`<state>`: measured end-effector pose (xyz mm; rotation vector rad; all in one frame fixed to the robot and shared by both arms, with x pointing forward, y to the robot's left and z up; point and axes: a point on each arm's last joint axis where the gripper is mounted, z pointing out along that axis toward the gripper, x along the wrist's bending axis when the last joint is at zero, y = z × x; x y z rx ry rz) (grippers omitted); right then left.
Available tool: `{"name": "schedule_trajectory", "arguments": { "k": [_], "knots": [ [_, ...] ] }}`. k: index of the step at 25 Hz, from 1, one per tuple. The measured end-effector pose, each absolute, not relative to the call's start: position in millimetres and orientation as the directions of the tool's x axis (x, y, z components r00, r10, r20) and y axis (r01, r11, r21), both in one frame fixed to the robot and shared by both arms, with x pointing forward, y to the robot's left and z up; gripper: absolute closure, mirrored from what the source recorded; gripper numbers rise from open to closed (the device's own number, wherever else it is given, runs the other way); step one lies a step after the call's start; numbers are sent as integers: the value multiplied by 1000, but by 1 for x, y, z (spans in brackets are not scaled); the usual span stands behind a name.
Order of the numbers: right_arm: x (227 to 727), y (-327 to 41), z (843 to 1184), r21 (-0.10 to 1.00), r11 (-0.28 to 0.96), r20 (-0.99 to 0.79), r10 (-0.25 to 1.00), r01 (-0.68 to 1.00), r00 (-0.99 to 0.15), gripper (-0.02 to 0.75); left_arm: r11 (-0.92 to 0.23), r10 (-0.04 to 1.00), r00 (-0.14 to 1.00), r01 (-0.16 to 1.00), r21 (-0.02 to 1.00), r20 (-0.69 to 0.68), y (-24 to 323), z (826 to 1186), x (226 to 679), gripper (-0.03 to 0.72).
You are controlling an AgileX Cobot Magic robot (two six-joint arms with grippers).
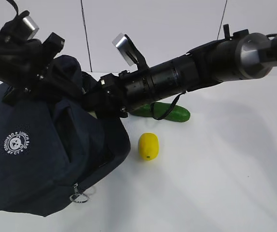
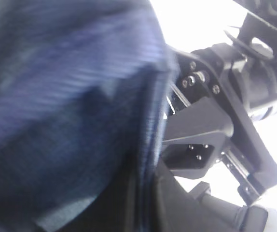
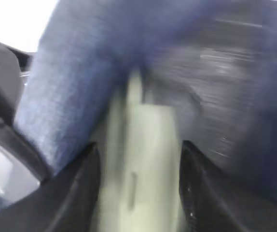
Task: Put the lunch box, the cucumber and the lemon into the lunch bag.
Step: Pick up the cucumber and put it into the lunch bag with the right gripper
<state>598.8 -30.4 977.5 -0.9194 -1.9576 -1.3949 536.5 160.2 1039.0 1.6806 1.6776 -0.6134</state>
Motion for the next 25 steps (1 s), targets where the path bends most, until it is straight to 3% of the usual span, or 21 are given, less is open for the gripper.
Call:
{"name": "schedule_trajectory", "arguments": {
  "k": [16, 25],
  "knots": [
    [596, -33, 975, 572, 288, 743, 216, 768, -634, 292, 11, 667, 87, 992, 127, -740, 159, 1035, 536, 682],
    [607, -30, 1012, 645, 469, 584, 208, 604, -785, 290, 48, 722, 80, 985, 165, -687, 180, 1030, 545, 682]
  ]
}}
